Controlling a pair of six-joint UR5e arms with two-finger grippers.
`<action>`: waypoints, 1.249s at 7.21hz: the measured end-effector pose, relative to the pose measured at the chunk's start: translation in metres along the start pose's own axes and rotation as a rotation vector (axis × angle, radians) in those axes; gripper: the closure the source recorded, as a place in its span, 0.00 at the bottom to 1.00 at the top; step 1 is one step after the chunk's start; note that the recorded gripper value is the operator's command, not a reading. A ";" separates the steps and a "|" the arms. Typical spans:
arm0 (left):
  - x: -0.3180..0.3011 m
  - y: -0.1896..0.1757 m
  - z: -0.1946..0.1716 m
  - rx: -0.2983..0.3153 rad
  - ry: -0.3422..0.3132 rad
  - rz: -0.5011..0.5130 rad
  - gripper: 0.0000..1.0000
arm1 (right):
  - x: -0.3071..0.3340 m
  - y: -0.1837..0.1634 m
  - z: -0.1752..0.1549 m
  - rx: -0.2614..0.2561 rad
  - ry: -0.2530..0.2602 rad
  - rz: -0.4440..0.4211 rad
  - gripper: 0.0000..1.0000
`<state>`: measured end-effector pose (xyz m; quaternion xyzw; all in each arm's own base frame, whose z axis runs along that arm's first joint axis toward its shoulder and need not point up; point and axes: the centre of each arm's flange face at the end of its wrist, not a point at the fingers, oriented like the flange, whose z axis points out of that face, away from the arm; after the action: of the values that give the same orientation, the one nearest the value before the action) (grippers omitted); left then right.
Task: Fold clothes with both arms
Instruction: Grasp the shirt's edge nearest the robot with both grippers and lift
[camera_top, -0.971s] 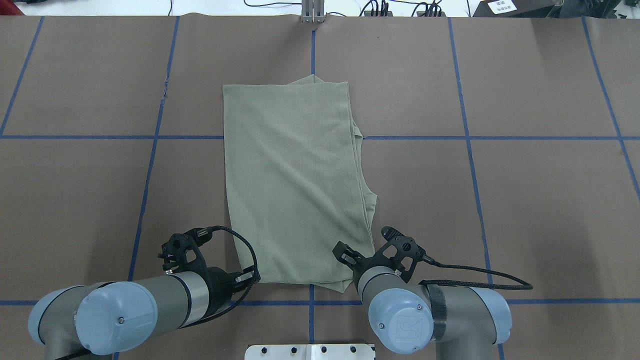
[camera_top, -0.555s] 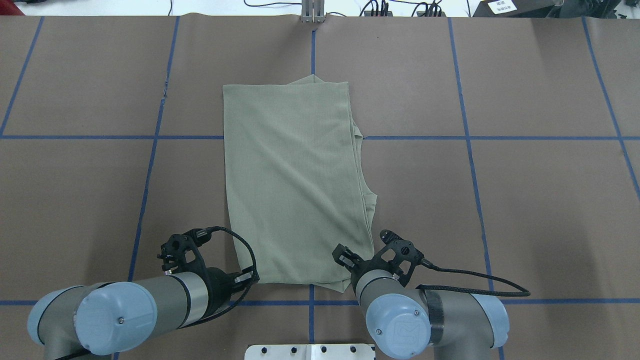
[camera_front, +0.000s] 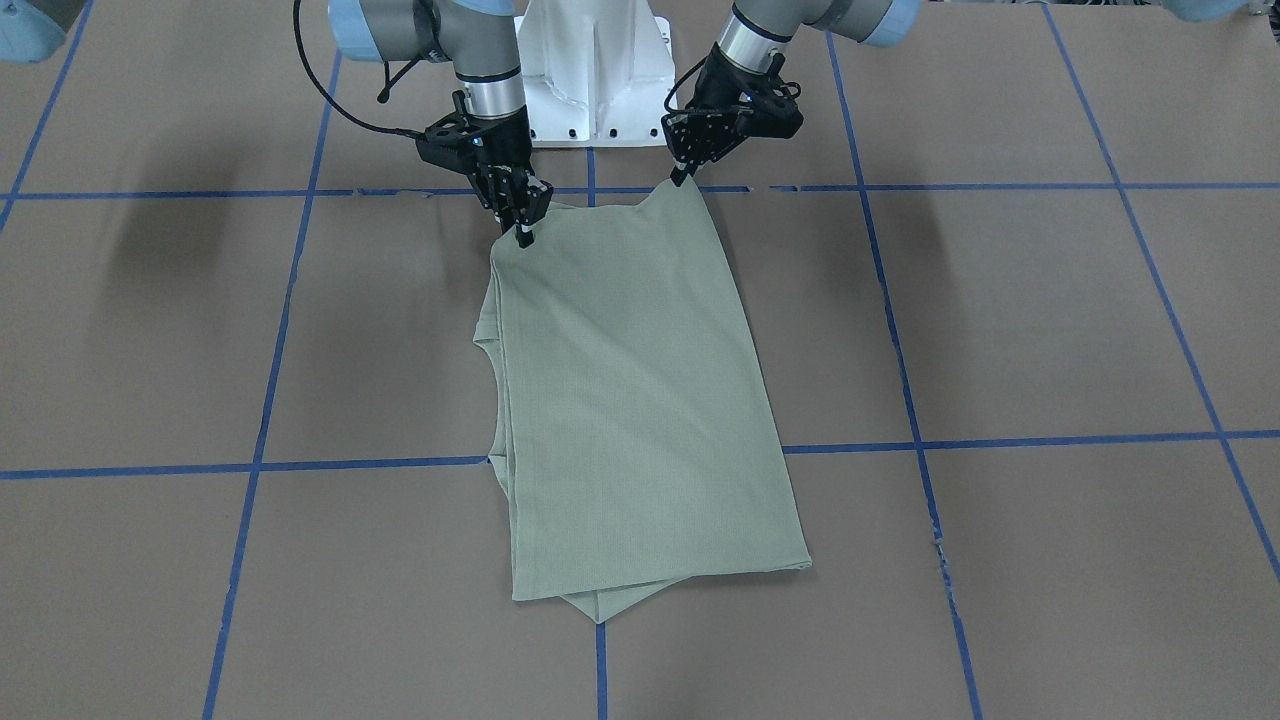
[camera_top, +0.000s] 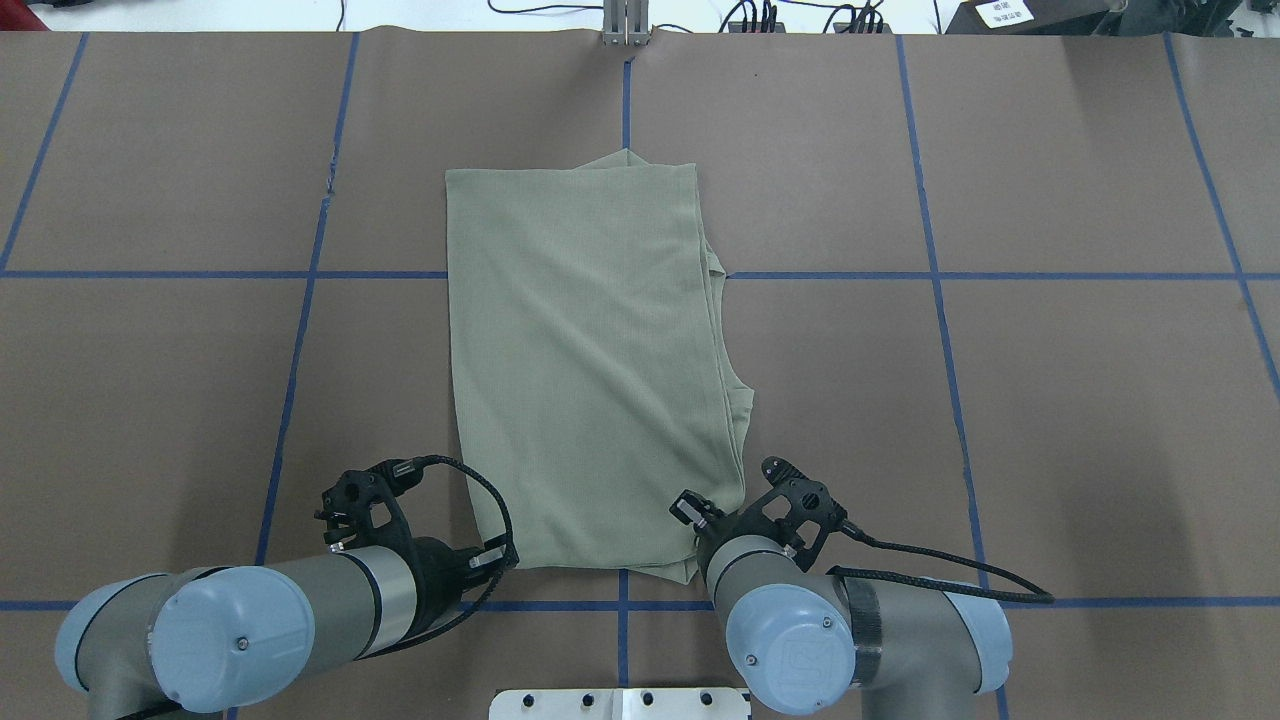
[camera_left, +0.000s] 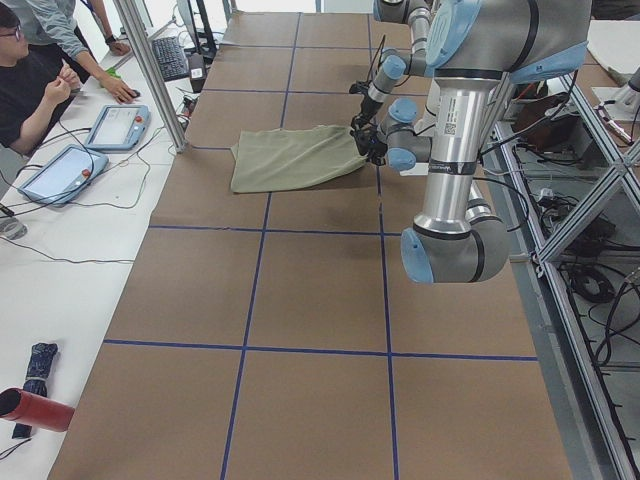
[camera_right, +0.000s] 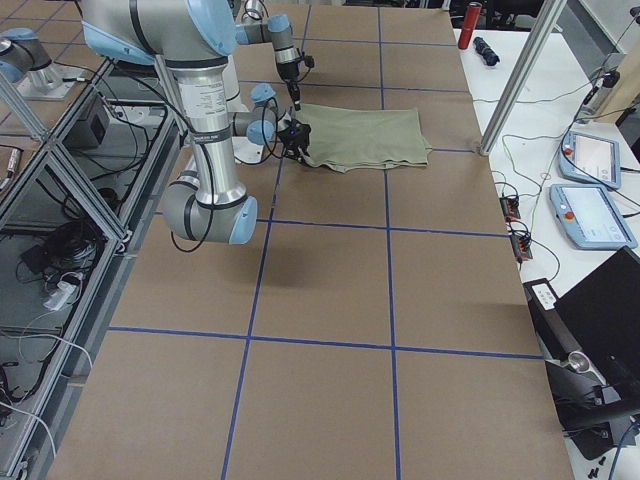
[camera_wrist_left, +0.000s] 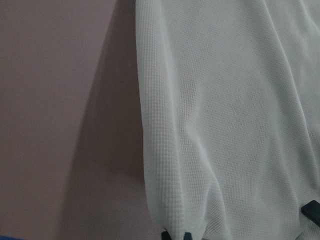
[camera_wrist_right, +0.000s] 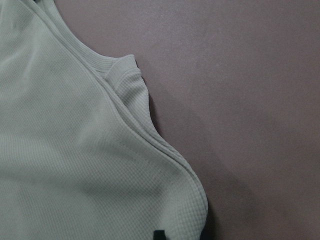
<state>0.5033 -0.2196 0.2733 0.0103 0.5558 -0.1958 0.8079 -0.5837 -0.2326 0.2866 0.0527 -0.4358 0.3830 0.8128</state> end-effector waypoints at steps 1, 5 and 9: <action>0.001 0.001 0.000 -0.001 0.002 0.000 1.00 | -0.005 -0.001 0.000 0.002 -0.005 0.014 1.00; 0.020 -0.001 -0.039 -0.024 0.038 0.043 1.00 | -0.036 -0.022 -0.050 0.005 -0.041 0.049 1.00; 0.054 -0.002 -0.181 -0.125 0.029 0.065 1.00 | -0.035 -0.033 -0.198 -0.048 0.008 0.035 1.00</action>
<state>0.3574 -0.1953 0.1553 -0.0192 0.5779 -0.1343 0.8047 -0.4405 -0.1932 0.1469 0.0241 -0.4424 0.3867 0.8088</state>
